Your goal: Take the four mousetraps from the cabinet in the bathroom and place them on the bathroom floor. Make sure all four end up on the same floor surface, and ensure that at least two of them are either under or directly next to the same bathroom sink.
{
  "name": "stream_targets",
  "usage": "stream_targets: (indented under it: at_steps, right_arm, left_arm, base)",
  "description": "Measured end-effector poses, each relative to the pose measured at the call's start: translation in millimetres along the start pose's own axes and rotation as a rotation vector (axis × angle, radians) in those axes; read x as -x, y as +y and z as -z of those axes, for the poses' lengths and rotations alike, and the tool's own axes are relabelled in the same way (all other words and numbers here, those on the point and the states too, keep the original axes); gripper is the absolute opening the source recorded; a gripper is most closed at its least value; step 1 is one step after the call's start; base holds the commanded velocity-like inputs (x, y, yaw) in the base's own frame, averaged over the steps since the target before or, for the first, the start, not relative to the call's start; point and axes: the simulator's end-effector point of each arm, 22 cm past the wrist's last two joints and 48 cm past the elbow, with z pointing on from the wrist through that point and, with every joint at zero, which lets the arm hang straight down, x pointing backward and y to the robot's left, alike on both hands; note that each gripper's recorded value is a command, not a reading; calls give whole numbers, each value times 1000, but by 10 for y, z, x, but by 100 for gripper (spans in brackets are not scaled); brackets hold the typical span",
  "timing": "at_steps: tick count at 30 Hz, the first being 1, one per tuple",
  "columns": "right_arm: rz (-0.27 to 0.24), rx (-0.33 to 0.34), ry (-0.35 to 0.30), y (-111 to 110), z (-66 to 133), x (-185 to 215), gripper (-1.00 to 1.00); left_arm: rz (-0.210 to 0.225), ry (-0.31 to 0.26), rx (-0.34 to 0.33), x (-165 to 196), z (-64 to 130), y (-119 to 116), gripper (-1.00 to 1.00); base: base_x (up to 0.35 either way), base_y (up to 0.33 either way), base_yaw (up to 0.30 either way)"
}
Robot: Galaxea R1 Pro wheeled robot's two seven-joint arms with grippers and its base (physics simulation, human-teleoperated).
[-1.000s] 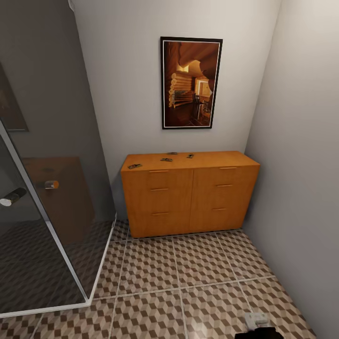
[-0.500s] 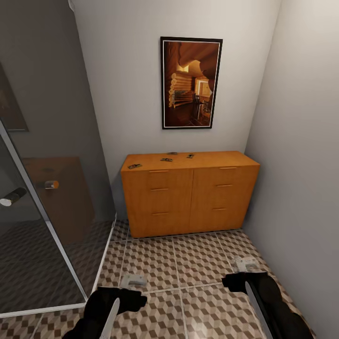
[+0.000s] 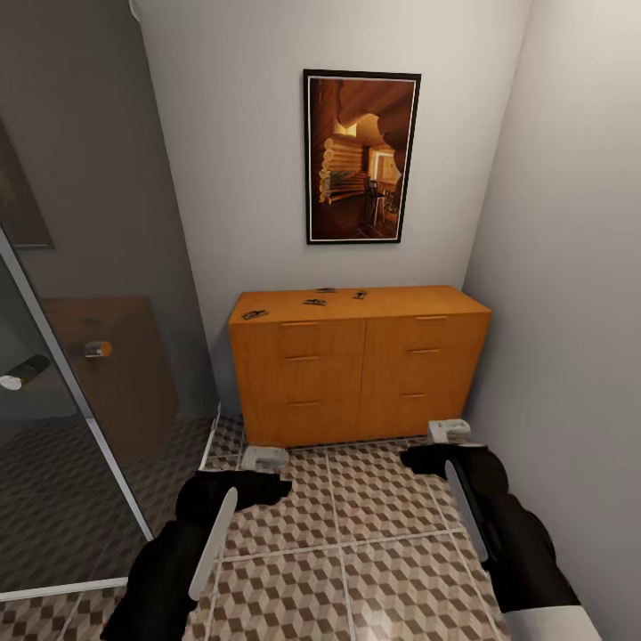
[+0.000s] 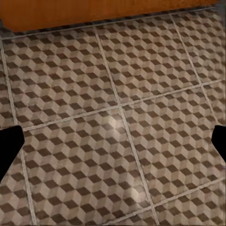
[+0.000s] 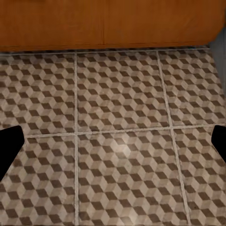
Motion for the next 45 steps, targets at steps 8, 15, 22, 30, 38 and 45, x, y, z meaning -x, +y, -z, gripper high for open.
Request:
stream_targets:
  at_steps: [8, 15, 22, 30, 38, 45]
  right_arm:
    - [-1, -5, -143, -32, 174, 1017, 100]
    - [0, -10, -188, -2, 209, 1868, 100]
    - [5, -26, -125, 42, 96, 2317, 100]
    - [5, -88, -170, 61, 294, 2819, 100]
    - [15, -135, -186, 147, 463, 3139, 100]
    - [24, -142, -164, 166, 430, 3180, 100]
  left_arm:
    - [-3, -124, -55, 1073, 126, -120, 100]
    - [-13, -84, -27, 1693, -24, 2, 100]
    - [21, -56, -5, 2357, 47, 159, 100]
    - [43, -62, -1, 2898, 281, 207, 100]
    - [53, -83, 0, 3154, 439, 241, 100]
    - [51, -111, 0, 3266, 519, 238, 100]
  base:
    - [0, 0, 0]
    - [0, 0, 0]
    - [0, 0, 0]
    - [0, 0, 0]
    - [0, 0, 0]
    - [0, 0, 0]
